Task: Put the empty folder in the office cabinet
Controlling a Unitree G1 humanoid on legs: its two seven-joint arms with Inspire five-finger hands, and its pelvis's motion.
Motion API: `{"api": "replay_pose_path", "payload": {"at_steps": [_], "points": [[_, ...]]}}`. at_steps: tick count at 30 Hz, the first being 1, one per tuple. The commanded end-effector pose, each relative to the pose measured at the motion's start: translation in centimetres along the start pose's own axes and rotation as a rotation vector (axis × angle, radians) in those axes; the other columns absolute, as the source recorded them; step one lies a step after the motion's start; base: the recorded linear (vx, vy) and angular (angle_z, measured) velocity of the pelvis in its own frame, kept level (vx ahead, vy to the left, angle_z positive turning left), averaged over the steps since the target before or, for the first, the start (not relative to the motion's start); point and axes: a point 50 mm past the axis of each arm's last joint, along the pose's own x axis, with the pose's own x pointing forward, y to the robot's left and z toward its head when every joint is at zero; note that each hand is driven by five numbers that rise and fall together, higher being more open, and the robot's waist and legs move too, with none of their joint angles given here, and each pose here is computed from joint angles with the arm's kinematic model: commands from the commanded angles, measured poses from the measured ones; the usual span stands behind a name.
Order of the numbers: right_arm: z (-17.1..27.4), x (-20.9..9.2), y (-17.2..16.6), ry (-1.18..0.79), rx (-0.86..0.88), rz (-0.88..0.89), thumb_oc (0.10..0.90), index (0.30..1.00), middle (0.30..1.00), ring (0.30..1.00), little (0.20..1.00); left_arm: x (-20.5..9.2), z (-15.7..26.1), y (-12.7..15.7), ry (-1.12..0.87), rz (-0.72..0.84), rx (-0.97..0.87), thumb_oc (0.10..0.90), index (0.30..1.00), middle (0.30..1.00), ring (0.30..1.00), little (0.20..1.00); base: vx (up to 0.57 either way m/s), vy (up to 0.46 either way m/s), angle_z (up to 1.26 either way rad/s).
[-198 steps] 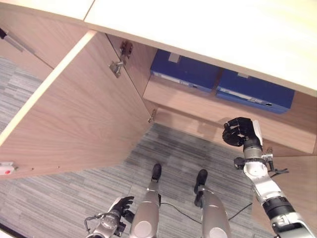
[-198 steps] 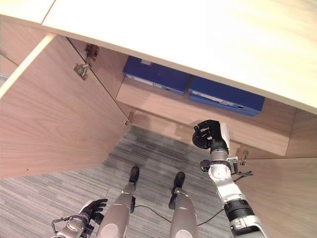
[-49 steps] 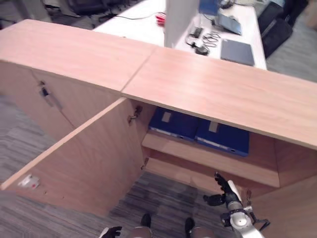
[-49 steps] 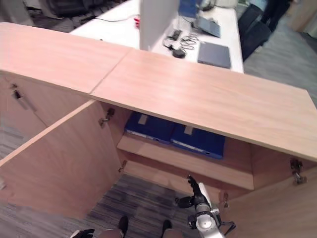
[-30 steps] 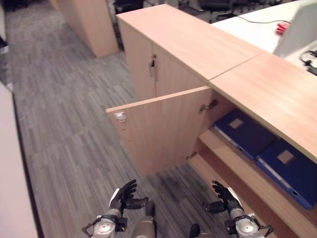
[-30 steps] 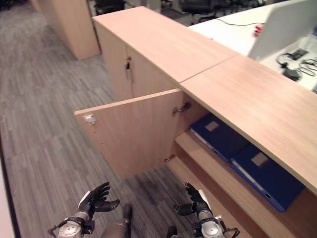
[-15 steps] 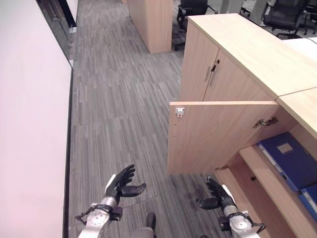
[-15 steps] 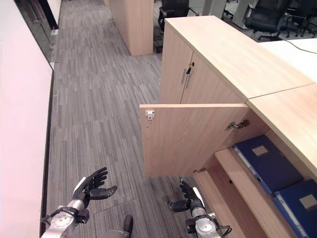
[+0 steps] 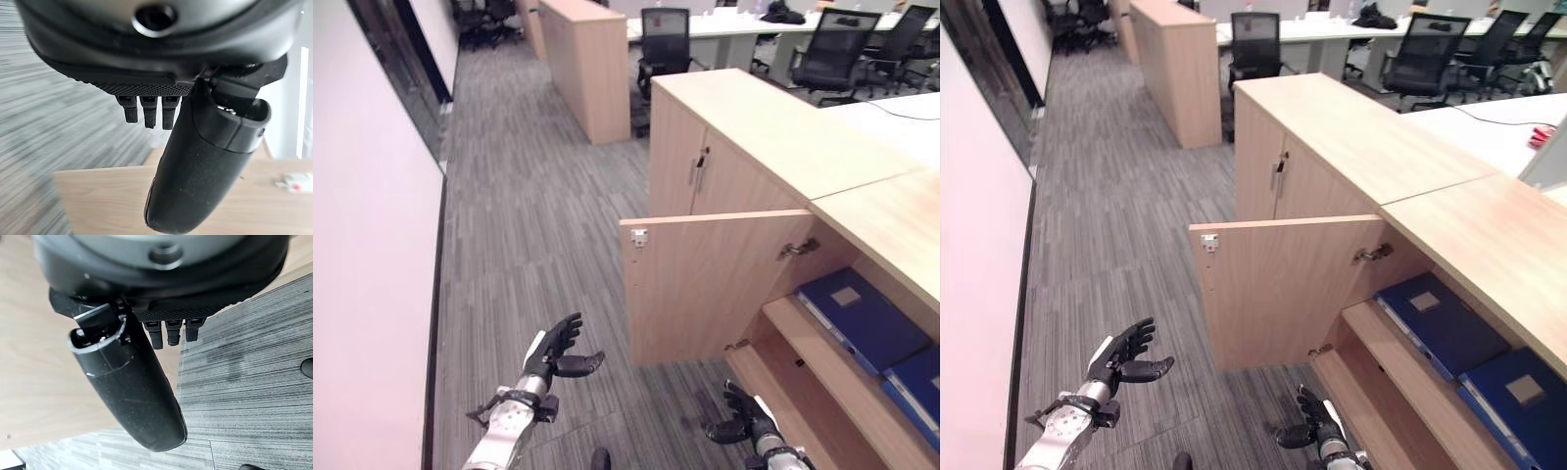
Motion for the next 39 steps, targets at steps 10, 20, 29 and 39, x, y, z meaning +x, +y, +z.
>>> {"api": "replay_pose_path", "payload": {"at_steps": [10,20,29,39], "points": [[1.5,0.0,-1.3,-0.101,-0.019,0.026,0.8,0.9,0.9,0.9,0.9,7.5,19.5,4.5,-0.429,0.189,0.181,0.8,0.9,0.9,0.9,0.9,0.02,-0.017,-0.11],[2.2,0.2,-1.9,-0.123,-0.008,0.03,0.8,0.9,0.9,0.9,0.9,8.1,24.8,4.9,-0.485,0.214,0.195,0.8,0.9,0.9,0.9,0.9,0.04,-0.005,-0.19],[1.7,-0.1,-1.7,-0.111,-0.028,0.045,0.8,0.9,0.9,0.9,0.9,8.5,25.8,1.5,-0.521,0.129,0.23,0.8,0.9,0.9,0.9,0.9,0.03,-0.004,-0.04],[1.9,0.3,-2.0,-0.109,-0.013,-0.01,0.8,0.9,0.9,0.9,0.9,6.6,21.0,-7.8,-0.596,-0.192,0.083,0.8,0.9,0.9,0.9,0.9,0.0,-0.022,0.07]]}}
